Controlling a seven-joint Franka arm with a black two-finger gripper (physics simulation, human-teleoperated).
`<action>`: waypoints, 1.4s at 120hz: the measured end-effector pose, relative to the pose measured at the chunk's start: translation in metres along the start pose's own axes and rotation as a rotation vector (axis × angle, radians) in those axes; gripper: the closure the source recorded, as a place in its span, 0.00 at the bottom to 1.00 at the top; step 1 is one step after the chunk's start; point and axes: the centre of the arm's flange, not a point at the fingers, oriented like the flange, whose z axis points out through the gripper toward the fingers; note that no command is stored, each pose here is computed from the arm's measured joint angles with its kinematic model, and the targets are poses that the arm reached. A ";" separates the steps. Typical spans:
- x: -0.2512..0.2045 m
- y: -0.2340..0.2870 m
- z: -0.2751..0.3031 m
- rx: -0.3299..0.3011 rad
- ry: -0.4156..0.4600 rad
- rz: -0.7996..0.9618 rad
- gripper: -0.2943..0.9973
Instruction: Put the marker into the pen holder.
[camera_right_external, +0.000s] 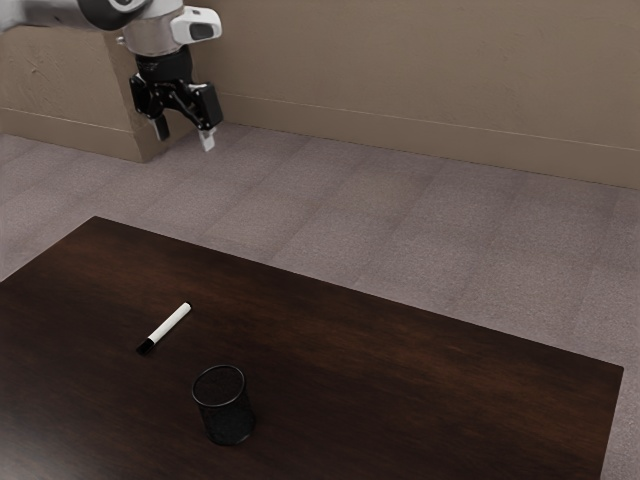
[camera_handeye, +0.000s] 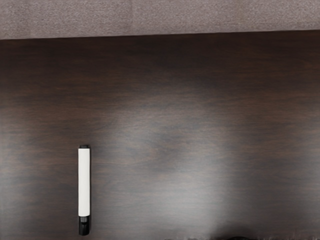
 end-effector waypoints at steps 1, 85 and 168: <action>0.000 0.000 0.000 0.000 0.000 0.001 0.23; 0.083 -0.164 0.269 0.071 -0.181 -0.070 0.23; 0.013 -0.136 0.410 0.070 -0.504 0.108 0.23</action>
